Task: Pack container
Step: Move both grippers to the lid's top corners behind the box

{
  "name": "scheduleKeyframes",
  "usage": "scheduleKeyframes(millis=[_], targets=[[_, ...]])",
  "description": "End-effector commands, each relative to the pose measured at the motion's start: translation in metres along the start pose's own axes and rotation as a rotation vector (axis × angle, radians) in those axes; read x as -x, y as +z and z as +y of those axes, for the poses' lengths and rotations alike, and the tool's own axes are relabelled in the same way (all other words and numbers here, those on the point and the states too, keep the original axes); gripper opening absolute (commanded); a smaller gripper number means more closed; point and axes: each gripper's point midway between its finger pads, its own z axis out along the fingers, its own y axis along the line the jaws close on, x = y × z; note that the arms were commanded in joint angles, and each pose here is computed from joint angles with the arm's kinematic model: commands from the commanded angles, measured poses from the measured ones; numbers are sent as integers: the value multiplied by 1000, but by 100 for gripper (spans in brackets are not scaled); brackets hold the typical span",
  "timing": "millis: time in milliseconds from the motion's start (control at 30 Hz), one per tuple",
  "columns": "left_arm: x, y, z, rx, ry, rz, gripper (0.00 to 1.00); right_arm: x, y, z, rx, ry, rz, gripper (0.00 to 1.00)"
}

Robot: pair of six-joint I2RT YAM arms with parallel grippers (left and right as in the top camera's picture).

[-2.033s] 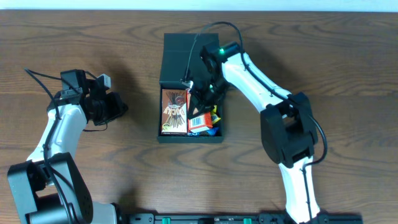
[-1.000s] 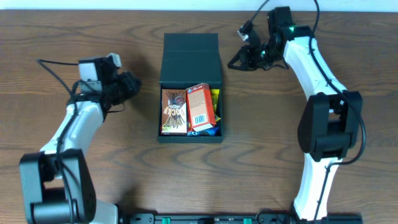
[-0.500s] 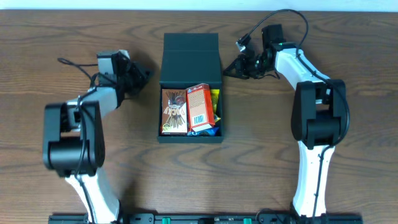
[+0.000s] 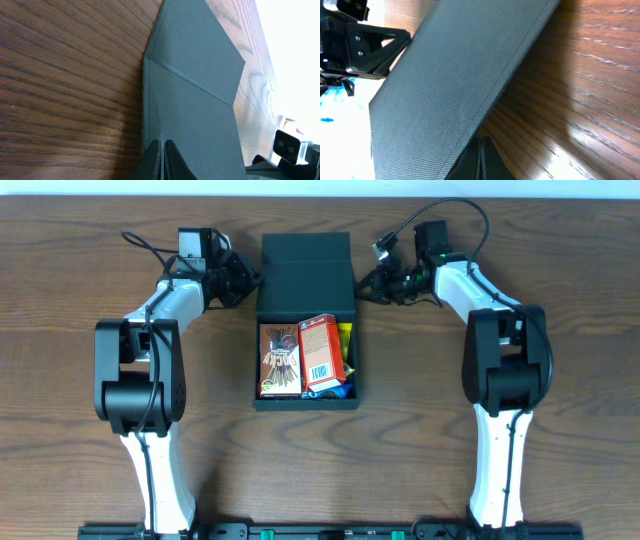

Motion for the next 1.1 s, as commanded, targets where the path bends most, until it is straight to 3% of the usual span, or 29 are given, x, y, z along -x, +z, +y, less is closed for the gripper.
scheduleKeyframes(millis=[0,300,433,567,1067], targets=[[0,5,7,12,11,12,6,-8,11,9,51,15,32,1],[39,-25,-39,-116,90,-40,6,-9,13,8,51,19,35,2],[49,-37,-5,-20,9,-52,6,-9,13,8,52,19,35,2],[39,-44,25,79,-15,-8,6,-9,13,8,52,19,35,2],[-11,0,26,120,1,123,6,-10,12,13,79,20,41,1]])
